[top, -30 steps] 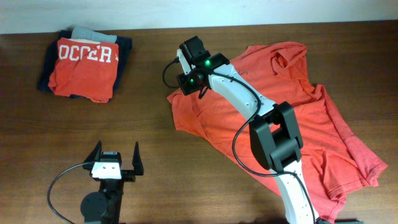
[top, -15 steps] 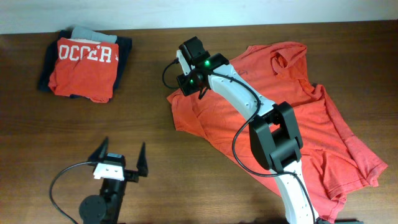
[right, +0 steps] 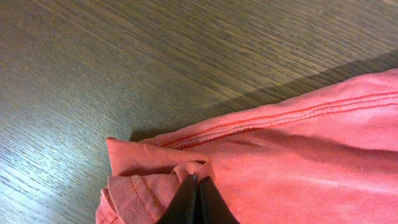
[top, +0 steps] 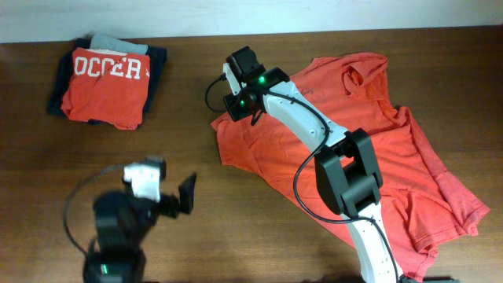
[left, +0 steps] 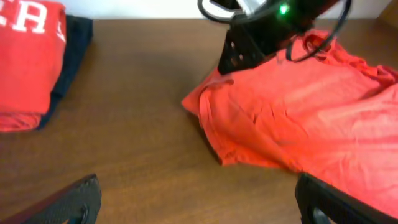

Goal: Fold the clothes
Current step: 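Reach the left gripper to the t-shirt's left edge and grasp it, then pull the t-shirt apart, left gripper leftward, right gripper upward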

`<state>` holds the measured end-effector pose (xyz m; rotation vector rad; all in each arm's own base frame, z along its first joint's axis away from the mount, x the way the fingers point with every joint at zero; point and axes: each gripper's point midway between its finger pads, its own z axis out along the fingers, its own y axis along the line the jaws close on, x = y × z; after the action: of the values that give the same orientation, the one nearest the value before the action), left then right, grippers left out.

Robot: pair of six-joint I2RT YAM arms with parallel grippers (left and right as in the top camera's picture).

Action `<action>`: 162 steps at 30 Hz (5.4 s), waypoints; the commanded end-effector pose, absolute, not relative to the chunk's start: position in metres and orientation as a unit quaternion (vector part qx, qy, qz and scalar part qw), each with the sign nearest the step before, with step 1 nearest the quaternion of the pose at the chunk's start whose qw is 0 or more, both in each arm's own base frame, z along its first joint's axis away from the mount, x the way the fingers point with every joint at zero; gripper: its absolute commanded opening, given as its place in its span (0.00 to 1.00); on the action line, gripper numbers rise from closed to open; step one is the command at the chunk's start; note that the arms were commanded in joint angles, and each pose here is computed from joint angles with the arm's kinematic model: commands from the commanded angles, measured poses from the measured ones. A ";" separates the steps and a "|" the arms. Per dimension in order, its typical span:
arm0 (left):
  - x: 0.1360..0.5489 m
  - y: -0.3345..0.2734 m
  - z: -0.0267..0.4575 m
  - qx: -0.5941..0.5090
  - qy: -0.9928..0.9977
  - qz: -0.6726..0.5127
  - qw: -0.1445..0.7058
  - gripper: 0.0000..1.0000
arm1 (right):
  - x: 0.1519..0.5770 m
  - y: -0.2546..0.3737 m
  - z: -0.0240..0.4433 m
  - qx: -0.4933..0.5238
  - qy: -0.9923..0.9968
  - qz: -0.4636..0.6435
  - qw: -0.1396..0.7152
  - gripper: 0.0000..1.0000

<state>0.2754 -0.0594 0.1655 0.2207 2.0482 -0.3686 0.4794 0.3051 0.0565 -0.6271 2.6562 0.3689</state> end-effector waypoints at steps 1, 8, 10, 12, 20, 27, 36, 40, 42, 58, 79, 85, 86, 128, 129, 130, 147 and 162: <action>0.295 -0.075 0.154 0.111 0.883 -0.172 0.423 0.99 | 0.483 0.309 0.069 -0.230 0.942 0.132 0.207 0.05; 0.332 -0.102 0.093 0.115 0.925 -0.207 0.298 0.99 | 0.483 0.309 0.069 -0.230 0.942 0.132 0.207 0.05; 0.338 -0.118 0.095 0.112 0.918 -0.259 0.280 0.99 | 0.482 0.309 0.069 -0.230 0.942 0.132 0.205 0.05; 0.347 -0.127 0.102 0.114 0.909 -0.286 0.282 0.99 | 0.481 0.308 0.068 -0.230 0.943 0.131 0.202 0.06; 0.363 -0.120 0.100 0.112 0.916 -0.230 0.308 0.07 | 0.480 0.307 0.068 -0.230 0.943 0.130 0.201 0.05; 0.352 -0.145 0.077 0.137 0.936 -0.143 0.290 0.01 | 0.481 0.308 0.068 -0.230 0.943 0.131 0.203 0.05; 0.347 -0.153 0.068 0.110 0.946 -0.113 0.283 0.01 | 0.481 0.308 0.068 -0.230 0.943 0.131 0.202 0.06; 0.348 -0.153 0.060 0.092 0.951 -0.113 0.274 0.01 | 0.481 0.308 0.068 -0.230 0.943 0.131 0.202 0.05; 0.348 -0.153 0.055 0.071 0.954 -0.117 0.266 0.01 | 0.481 0.308 0.068 -0.230 0.943 0.131 0.202 0.05; 0.360 -0.170 0.020 -0.031 0.956 -0.174 0.235 0.01 | 0.479 0.307 0.067 -0.230 0.944 0.130 0.198 0.05; 0.351 -0.166 0.003 -0.083 0.962 -0.170 0.199 0.01 | 0.474 0.304 0.064 -0.230 0.947 0.126 0.186 0.19; 0.352 -0.166 0.003 -0.082 0.961 -0.170 0.201 0.01 | 0.474 0.304 0.064 -0.230 0.947 0.126 0.185 0.27; 0.352 -0.166 0.003 -0.082 0.961 -0.170 0.201 0.01 | 0.474 0.304 0.064 -0.230 0.947 0.126 0.185 0.32; 0.357 -0.159 0.044 -0.059 0.969 -0.134 0.197 0.01 | 0.491 0.168 0.084 -0.113 0.980 0.108 0.122 0.99; 0.356 -0.161 0.038 -0.062 0.971 -0.135 0.187 0.01 | 0.491 0.165 0.083 -0.111 0.981 0.107 0.120 0.99; 0.355 -0.164 0.032 -0.061 0.971 -0.143 0.180 0.01 | 0.491 0.162 0.083 -0.109 0.981 0.106 0.120 0.99; 0.338 -0.174 -0.009 -0.096 0.977 -0.163 0.101 0.01 | 0.488 0.153 0.082 -0.104 0.983 0.103 0.109 0.99; 0.285 -0.148 0.000 -0.077 0.993 -0.084 -0.020 0.01 | 0.469 0.148 0.078 -0.127 0.985 0.096 0.071 0.99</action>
<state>0.2863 -0.1589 -0.0013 -0.2903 3.1441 -0.3686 0.4635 0.1460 0.0484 -0.3467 3.0333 0.2699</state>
